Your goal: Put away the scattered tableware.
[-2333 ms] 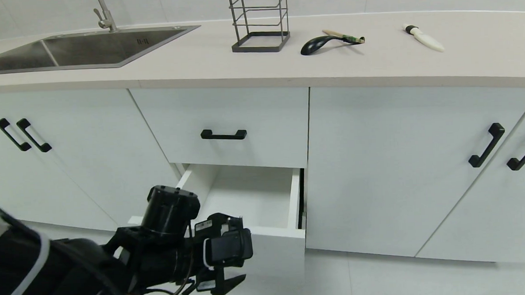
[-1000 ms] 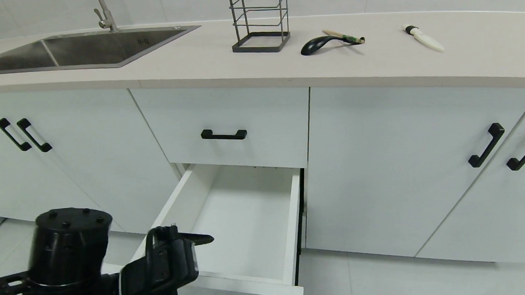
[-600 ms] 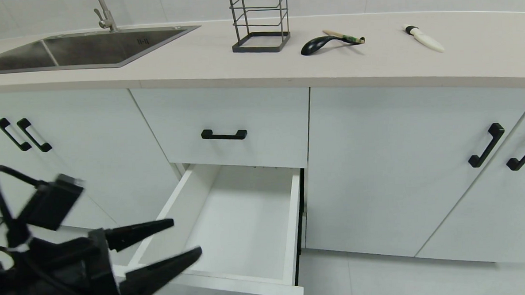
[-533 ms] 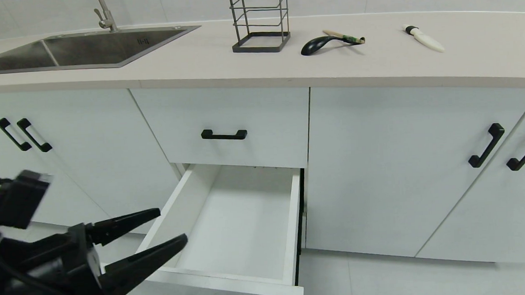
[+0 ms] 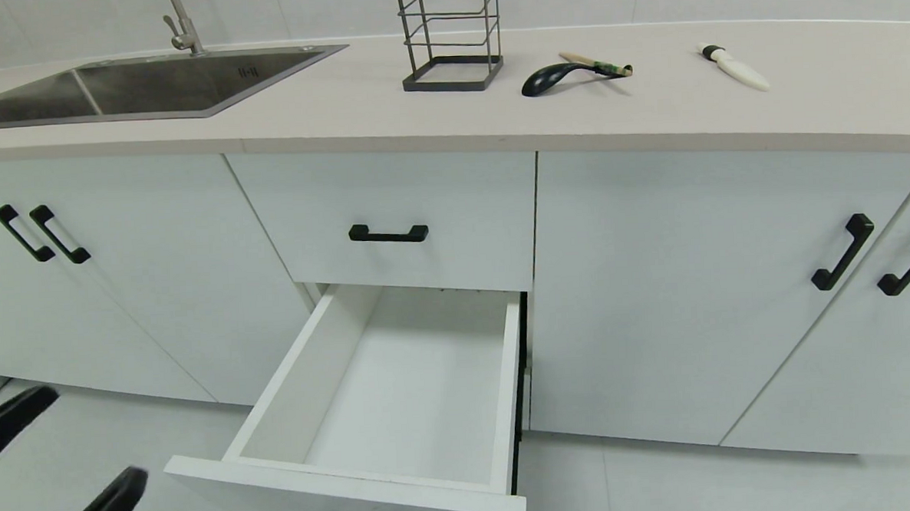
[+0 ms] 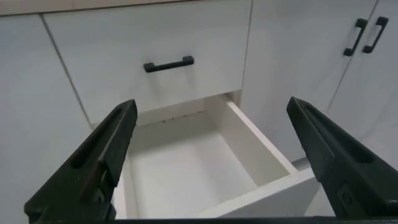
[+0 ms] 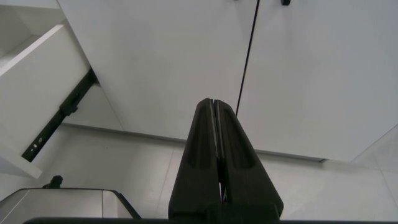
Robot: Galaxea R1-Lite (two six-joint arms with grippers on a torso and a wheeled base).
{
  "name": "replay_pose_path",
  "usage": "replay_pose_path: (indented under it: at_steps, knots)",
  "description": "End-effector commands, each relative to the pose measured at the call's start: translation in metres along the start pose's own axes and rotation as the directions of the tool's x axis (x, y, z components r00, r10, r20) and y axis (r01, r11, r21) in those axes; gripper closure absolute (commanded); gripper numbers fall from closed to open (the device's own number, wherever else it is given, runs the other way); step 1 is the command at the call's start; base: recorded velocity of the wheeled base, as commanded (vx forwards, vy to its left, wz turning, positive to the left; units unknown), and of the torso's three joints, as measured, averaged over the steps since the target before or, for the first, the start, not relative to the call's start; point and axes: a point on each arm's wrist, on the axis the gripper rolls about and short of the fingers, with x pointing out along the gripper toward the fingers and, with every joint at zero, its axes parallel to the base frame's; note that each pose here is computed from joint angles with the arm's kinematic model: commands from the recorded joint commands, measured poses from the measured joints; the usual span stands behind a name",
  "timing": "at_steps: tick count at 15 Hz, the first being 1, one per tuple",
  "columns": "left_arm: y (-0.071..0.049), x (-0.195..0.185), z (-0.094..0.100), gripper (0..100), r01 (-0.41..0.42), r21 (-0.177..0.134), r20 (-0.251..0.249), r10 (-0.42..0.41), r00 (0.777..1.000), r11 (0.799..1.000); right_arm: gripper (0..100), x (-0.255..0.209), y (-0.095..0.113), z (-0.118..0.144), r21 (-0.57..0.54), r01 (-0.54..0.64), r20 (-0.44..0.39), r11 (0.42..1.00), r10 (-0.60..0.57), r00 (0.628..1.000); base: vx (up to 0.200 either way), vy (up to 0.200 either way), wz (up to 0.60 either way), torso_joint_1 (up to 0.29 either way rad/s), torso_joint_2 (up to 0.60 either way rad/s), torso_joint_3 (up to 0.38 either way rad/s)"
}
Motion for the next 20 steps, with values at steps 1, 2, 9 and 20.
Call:
replay_pose_path:
  at_steps: [1, 2, 9, 20]
  knots:
    - [-0.028, -0.062, -0.014, 0, -0.098, 0.083, 0.103, 0.090, 0.991, 0.992, 100, 0.000, 0.000, 0.000, -0.001, -0.001, 0.001, 1.000, 0.001, 1.000, 0.000, 0.000, 0.00, 0.000, 0.00, 0.000]
    - [-0.031, -0.069, -0.020, 0, -0.104, 0.085, 0.097, 0.096, 0.991, 0.991, 100, 0.000, 0.000, 0.000, -0.002, -0.004, 0.001, 1.000, 0.004, 1.000, 0.000, 0.000, 0.00, 0.000, 0.00, 0.000]
    - [-0.029, -0.088, -0.071, 0, -0.471, 0.091, -0.251, 0.478, 0.842, 0.877, 100, 0.000, 0.000, 0.000, 0.001, 0.000, 0.001, 1.000, 0.000, 1.000, 0.000, 0.000, 0.00, 0.000, 0.00, 0.000]
    - [-0.029, -0.088, -0.070, 0, -0.486, 0.018, -0.250, 0.474, 0.844, 0.874, 100, 0.000, 0.000, 0.000, 0.001, 0.002, 0.000, 1.000, -0.002, 1.000, 0.000, 0.000, 0.05, 0.000, 0.00, 0.000]
